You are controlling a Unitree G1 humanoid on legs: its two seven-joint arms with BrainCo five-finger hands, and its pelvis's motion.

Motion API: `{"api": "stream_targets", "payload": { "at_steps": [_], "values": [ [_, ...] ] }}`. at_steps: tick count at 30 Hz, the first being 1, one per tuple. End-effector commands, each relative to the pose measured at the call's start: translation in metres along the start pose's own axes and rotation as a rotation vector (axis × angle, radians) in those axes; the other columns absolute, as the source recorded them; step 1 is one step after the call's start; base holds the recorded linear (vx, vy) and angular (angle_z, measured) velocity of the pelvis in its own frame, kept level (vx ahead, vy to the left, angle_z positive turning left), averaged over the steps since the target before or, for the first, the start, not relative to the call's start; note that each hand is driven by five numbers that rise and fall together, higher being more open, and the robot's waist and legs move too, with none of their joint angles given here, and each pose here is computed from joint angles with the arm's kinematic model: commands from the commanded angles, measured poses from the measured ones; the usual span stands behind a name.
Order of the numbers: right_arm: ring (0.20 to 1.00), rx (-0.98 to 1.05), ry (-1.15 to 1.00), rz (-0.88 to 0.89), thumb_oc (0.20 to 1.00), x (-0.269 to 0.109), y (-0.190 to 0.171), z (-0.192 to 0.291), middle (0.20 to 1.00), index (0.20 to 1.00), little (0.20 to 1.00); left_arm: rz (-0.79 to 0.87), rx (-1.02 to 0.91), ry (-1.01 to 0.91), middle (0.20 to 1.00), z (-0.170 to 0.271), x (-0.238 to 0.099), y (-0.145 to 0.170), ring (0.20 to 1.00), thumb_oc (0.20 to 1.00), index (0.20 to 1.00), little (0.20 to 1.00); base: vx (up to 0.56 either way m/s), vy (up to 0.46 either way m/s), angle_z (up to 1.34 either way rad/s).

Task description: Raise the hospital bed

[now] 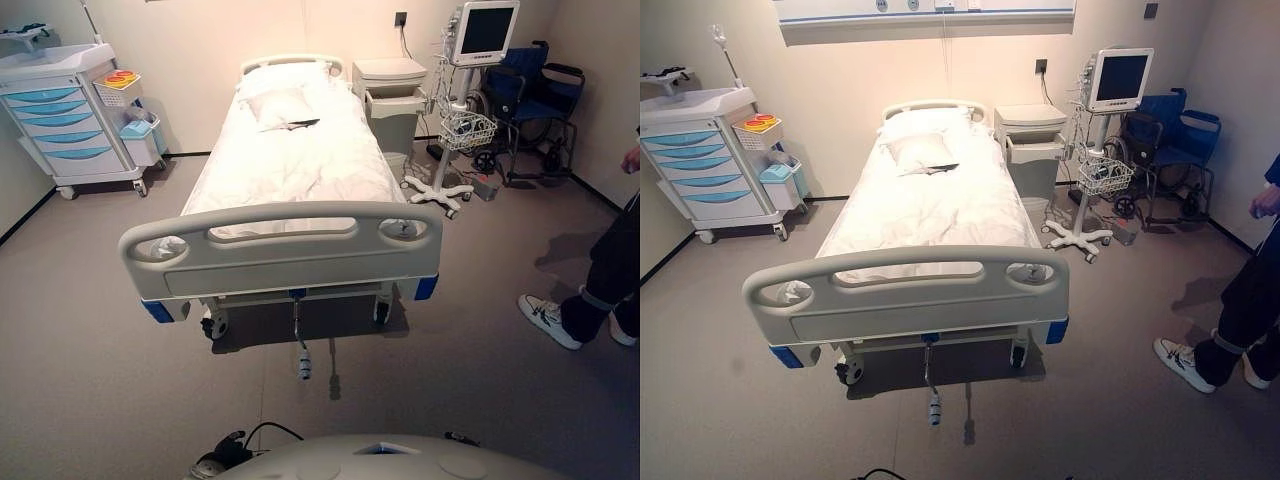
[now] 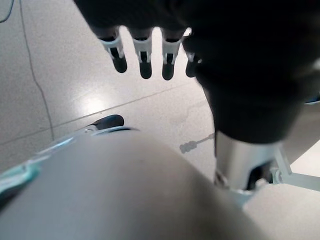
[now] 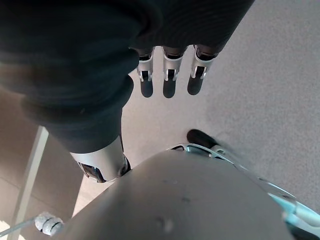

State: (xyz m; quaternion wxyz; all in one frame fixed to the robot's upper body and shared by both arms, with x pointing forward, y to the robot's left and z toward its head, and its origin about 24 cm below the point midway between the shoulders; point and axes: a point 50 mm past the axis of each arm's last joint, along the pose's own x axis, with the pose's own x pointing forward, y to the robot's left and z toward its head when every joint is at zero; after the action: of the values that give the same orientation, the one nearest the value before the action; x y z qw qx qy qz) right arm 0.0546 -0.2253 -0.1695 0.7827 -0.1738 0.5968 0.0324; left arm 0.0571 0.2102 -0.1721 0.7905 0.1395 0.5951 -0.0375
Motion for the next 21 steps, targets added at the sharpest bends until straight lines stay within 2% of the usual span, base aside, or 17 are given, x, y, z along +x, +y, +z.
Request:
{"api": "stream_targets", "payload": {
  "at_steps": [1, 21],
  "values": [
    [1.000, -0.022, -0.031, 0.008, 1.000, 0.0034, 0.0024, 0.0180, 1.000, 1.000, 1.000, -0.001, 0.017, -0.045, 1.000, 0.0224, 0.0039, 0.0010, 1.000, 1.000, 1.000, 1.000, 0.00, 0.000, 0.00],
    [1.000, -0.023, -0.017, 0.015, 1.000, 0.0030, 0.0037, 0.0141, 1.000, 1.000, 1.000, 0.011, -0.032, -0.036, 1.000, 0.0186, 0.0033, 0.0042, 1.000, 1.000, 1.000, 1.000, 0.00, 0.000, 0.00]
  ]
}}
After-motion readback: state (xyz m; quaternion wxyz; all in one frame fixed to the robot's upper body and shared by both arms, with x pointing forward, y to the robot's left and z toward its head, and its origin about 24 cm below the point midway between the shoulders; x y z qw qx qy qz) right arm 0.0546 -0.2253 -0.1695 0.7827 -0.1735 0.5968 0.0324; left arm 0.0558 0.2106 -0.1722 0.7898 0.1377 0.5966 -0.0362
